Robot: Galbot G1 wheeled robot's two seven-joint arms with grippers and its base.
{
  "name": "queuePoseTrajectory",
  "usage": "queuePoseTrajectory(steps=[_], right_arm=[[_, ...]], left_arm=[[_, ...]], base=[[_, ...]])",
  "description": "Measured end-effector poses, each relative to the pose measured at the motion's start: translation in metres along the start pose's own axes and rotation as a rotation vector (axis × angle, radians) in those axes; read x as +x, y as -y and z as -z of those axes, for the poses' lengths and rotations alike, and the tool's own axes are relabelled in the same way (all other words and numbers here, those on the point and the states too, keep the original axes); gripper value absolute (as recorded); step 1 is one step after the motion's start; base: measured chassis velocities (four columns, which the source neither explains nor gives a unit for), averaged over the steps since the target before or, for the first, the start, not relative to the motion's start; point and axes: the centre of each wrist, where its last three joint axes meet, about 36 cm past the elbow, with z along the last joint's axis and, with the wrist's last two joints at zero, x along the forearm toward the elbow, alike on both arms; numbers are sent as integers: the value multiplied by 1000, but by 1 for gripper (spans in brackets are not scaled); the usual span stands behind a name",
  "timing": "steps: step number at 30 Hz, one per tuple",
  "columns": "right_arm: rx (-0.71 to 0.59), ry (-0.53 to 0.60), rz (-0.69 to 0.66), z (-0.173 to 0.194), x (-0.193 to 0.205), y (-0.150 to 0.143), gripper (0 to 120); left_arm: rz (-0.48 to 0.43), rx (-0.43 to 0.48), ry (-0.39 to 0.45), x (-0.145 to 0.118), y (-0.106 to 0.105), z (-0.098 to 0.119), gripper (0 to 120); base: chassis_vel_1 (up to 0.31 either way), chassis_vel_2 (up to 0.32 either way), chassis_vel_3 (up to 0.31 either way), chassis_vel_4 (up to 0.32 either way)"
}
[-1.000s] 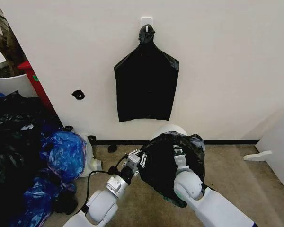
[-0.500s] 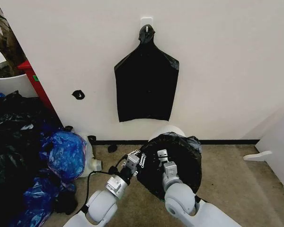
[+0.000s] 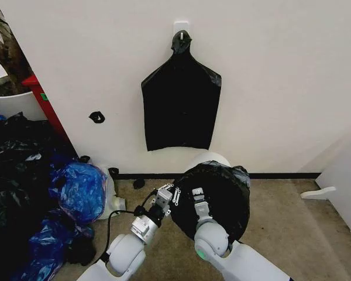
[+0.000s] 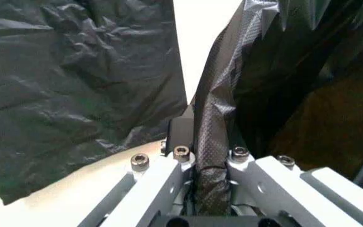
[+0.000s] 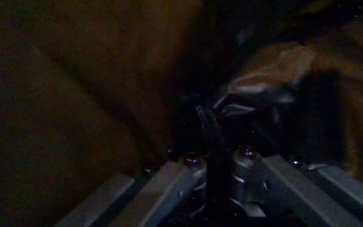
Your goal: Place the garbage bag over the trash bin.
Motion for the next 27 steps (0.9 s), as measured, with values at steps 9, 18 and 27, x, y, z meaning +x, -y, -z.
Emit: queuePoseTrajectory(steps=[9,18,27], right_arm=[[60,142,-13,-8,1,20,0],[-139,172,151,6,14,10,0],[24,42,-20,-6,-2,29,0]], left_arm=[[7,-2,-2,0,-4,0,1],[1,3,0,-1,-2,0,1],[3,-2,1,3,-4,3,1]], base=[[0,0,0,0],[0,0,0,0],[0,0,0,0]])
